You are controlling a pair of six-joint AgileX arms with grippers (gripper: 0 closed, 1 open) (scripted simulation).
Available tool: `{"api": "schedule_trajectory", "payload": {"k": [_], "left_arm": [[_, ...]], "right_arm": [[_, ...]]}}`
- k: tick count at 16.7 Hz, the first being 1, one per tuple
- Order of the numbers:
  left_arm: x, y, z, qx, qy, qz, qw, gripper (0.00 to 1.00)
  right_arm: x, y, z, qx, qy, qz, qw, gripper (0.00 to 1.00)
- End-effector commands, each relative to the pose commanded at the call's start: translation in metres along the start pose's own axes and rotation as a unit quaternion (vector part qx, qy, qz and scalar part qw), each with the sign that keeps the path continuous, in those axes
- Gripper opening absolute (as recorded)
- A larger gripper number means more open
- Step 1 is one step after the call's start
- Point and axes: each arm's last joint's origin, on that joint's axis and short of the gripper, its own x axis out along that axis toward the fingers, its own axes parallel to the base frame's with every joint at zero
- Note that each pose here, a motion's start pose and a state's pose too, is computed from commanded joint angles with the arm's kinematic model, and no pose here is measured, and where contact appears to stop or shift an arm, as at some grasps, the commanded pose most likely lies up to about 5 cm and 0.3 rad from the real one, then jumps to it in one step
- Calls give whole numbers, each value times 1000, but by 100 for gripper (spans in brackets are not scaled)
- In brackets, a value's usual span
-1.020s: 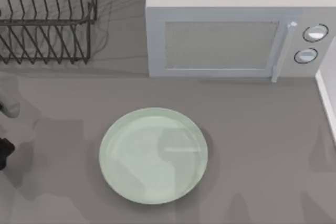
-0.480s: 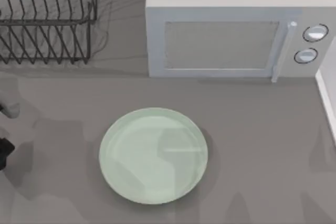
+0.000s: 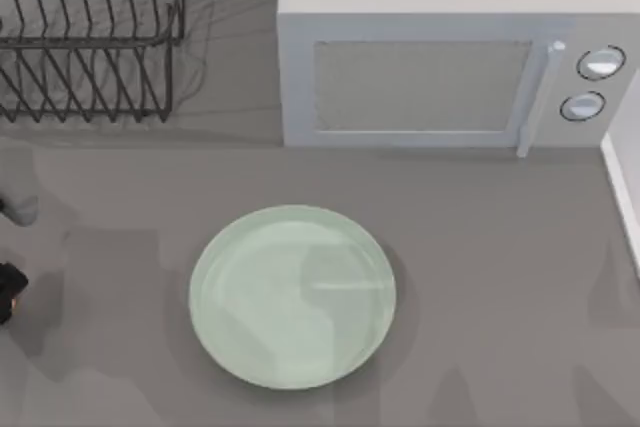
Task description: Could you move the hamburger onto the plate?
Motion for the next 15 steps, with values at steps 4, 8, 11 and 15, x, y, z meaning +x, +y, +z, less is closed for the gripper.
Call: {"api": "schedule_trajectory", "payload": {"k": [4, 8, 11, 15], "left_arm": [[0, 0, 0, 0, 0, 0, 1000, 0], [-23, -1, 0, -6, -16, 0, 1000, 0], [-41, 3, 3, -6, -19, 2, 1000, 0], [-83, 2, 3, -4, -8, -10, 1000, 0]], "right_arm": [[0, 0, 0, 0, 0, 0, 1000, 100], [0, 0, 0, 0, 0, 0, 1000, 100], [0, 0, 0, 0, 0, 0, 1000, 100], [0, 0, 0, 0, 0, 0, 1000, 100]]}}
